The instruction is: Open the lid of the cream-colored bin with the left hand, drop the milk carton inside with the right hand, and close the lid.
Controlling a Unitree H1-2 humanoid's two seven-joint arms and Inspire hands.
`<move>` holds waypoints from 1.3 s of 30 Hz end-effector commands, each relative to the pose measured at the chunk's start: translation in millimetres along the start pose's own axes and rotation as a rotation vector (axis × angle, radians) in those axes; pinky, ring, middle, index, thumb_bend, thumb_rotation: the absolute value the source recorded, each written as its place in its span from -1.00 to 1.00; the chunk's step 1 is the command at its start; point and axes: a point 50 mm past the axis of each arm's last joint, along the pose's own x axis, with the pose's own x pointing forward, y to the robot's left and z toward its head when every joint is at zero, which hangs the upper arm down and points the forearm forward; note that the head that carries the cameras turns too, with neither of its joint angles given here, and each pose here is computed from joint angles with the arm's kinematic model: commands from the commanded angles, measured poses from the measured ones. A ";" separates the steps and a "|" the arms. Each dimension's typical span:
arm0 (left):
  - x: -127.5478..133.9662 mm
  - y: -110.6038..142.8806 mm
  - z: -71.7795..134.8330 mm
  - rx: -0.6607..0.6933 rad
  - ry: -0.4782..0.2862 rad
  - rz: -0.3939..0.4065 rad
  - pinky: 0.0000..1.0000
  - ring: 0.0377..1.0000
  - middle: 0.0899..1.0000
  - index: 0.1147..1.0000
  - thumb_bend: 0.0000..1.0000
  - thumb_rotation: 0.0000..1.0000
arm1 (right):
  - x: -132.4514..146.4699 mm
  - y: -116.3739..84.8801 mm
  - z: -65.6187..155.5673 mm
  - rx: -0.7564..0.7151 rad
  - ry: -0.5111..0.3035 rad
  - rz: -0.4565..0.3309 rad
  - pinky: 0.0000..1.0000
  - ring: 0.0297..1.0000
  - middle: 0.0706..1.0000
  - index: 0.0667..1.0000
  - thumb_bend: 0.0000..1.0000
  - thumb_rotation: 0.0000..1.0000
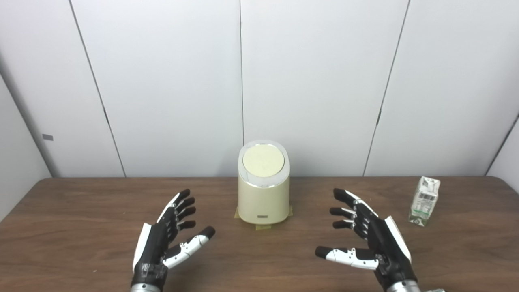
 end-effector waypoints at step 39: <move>79.1 -10.2 61.6 0.087 -0.115 0.057 0.99 1.00 1.00 1.00 0.93 -0.14 | 17.9 -2.3 5.9 0.015 -0.090 -0.020 0.31 0.54 0.74 0.67 0.49 -0.68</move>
